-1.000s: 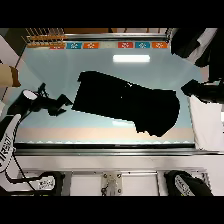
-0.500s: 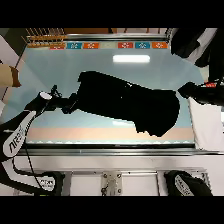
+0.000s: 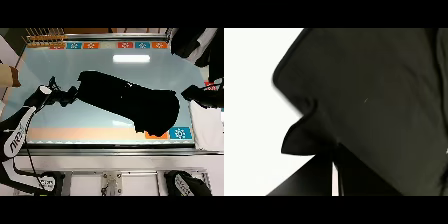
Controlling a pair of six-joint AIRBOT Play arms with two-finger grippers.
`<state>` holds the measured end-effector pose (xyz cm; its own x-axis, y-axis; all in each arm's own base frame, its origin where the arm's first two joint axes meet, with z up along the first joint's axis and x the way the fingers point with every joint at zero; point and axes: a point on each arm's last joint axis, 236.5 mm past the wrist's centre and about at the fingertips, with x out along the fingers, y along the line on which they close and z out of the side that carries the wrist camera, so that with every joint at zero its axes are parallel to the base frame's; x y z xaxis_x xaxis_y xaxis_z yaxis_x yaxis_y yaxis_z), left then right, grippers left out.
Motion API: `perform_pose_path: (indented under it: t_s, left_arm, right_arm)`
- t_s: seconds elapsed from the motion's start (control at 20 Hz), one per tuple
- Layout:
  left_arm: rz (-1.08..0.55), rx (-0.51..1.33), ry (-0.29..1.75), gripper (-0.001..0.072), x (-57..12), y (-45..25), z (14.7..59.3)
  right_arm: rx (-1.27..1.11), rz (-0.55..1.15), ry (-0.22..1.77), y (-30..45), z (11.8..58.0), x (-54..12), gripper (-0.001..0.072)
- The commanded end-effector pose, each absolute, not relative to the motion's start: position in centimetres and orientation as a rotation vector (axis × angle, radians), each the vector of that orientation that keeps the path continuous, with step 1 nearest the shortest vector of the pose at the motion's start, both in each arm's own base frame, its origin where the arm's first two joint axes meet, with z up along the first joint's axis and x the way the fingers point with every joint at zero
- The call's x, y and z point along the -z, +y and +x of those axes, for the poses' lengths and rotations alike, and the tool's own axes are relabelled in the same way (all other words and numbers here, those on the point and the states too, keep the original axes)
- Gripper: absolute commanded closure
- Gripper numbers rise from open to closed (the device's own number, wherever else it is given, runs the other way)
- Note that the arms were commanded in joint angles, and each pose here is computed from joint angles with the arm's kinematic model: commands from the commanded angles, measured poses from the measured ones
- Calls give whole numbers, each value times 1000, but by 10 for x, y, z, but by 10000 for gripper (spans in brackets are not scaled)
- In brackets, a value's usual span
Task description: Fold the clothes and pants, and hang the long-sleeved shirts on hangers.
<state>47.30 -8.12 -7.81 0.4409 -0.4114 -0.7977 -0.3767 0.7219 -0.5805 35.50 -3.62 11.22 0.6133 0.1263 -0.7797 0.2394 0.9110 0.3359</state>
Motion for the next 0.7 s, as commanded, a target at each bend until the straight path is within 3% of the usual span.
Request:
perform_pose_path:
  t_s: [0.0,0.25,0.65]
  left_arm:
    - [-672,-6,1160,699,75,-56,440]
    - [-584,-14,1159,699,65,-47,395]
    - [-576,-9,1143,699,56,-47,388]
  right_arm:
    - [178,534,1051,-66,320,-59,135]
    - [307,741,1279,-79,267,60,121]
    - [25,901,1295,-9,313,120,123]
